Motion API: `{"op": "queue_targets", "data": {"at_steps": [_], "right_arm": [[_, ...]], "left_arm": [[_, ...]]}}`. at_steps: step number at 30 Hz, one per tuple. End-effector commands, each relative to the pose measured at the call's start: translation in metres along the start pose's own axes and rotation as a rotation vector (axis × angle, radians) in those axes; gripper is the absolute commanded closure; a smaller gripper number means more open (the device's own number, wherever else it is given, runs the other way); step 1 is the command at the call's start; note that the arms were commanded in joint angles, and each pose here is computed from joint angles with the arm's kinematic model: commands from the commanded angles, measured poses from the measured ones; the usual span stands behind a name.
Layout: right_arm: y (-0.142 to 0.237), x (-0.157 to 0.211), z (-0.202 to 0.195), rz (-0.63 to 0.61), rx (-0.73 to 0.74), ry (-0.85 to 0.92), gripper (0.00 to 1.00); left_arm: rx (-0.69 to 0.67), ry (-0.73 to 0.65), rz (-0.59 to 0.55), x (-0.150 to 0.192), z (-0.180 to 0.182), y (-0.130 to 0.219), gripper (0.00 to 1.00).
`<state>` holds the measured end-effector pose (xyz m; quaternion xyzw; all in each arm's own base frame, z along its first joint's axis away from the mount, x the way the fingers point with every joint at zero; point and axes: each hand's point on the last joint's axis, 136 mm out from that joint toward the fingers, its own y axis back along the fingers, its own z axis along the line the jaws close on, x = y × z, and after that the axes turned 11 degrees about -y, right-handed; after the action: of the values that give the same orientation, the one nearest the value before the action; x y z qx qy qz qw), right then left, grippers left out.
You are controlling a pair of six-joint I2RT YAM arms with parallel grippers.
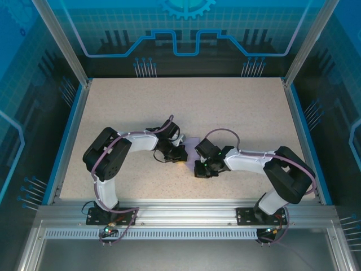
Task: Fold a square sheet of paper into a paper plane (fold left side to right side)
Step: Fold the paper at the center of the table.
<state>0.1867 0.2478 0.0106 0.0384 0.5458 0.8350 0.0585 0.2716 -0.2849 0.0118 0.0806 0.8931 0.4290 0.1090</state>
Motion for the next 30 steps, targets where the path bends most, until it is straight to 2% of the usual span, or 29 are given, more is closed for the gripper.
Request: {"op": "queue_targets", "data": {"at_steps": [1, 15, 25, 30], "right_arm": [[-0.003, 0.036, -0.041, 0.121, 0.133, -0.04, 0.96], [0.005, 0.042, -0.045, 0.15, 0.147, -0.008, 0.97], [0.037, 0.009, 0.02, 0.026, -0.088, 0.066, 0.96], [0.028, -0.009, 0.028, -0.01, -0.097, 0.048, 0.96]], "left_arm": [[-0.128, 0.053, 0.079, 0.023, 0.033, -0.011, 0.89], [-0.126, 0.056, 0.073, 0.022, 0.032, -0.01, 0.89], [-0.115, 0.047, 0.07, 0.021, 0.026, -0.011, 0.89], [-0.117, 0.046, 0.072, 0.022, 0.025, -0.011, 0.89]]}}
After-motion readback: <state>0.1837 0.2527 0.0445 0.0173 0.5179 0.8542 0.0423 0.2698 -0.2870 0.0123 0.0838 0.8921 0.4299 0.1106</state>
